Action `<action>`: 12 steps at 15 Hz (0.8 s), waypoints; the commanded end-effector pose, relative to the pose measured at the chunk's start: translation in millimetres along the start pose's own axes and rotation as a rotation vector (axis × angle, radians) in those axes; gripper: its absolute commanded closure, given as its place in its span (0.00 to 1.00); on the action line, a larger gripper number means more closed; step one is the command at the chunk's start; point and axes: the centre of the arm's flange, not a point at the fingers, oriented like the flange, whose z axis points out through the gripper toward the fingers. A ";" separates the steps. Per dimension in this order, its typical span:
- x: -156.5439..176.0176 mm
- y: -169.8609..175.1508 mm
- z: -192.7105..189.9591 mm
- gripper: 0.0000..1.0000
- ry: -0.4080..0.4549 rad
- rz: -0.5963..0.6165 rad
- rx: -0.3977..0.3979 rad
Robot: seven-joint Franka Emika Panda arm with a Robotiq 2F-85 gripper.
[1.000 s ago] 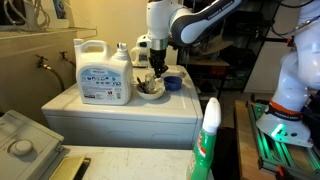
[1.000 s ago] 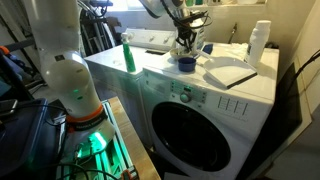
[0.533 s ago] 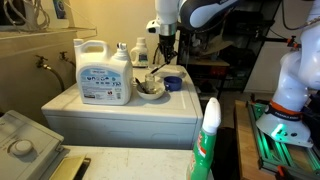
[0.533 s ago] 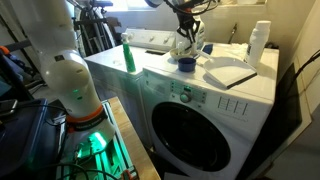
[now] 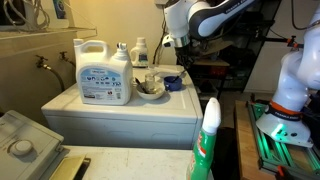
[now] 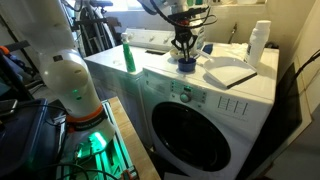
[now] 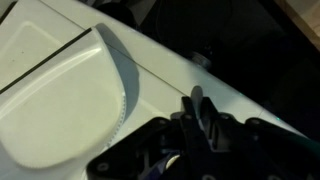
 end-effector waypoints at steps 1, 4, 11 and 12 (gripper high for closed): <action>-4.2 -11.0 17.9 0.97 0.042 0.037 0.049; 10.4 -12.1 19.3 0.97 0.101 0.051 0.066; 7.3 -4.9 8.2 0.39 0.166 0.177 0.036; 1.6 -4.2 0.9 0.32 0.203 0.212 0.046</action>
